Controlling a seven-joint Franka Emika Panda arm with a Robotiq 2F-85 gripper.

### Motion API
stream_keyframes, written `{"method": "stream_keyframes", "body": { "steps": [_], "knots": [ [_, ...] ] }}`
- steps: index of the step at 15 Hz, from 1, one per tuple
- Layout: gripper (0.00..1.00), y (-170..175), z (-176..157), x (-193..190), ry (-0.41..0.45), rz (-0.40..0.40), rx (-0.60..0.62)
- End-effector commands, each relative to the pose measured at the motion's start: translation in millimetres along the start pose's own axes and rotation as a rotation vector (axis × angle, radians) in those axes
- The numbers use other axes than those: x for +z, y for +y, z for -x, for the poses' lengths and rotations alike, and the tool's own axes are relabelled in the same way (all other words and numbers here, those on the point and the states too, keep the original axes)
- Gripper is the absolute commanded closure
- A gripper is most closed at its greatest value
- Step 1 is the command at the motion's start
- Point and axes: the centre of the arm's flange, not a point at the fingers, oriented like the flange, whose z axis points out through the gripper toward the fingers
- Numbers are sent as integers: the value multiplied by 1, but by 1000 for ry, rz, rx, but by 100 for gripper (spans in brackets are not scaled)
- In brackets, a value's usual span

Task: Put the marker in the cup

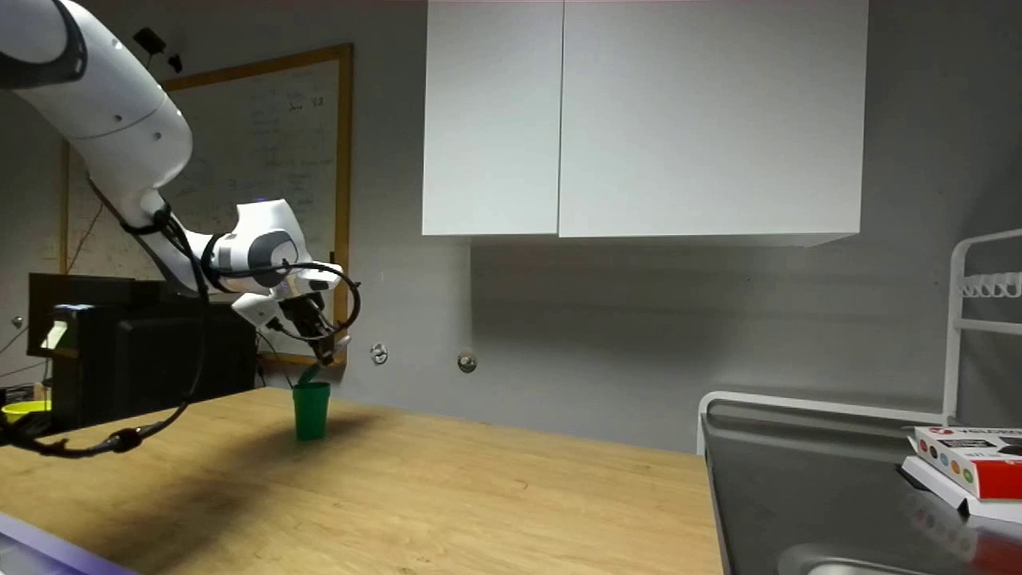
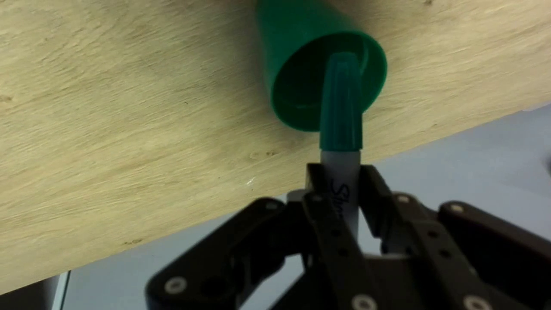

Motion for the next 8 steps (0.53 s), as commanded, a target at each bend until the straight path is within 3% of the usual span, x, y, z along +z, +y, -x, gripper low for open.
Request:
{"method": "stream_keyframes", "body": {
  "steps": [1, 8],
  "knots": [
    [94, 3, 8, 19, 47, 18, 14],
    [94, 7, 13, 31, 123, 39, 9]
  ]
}}
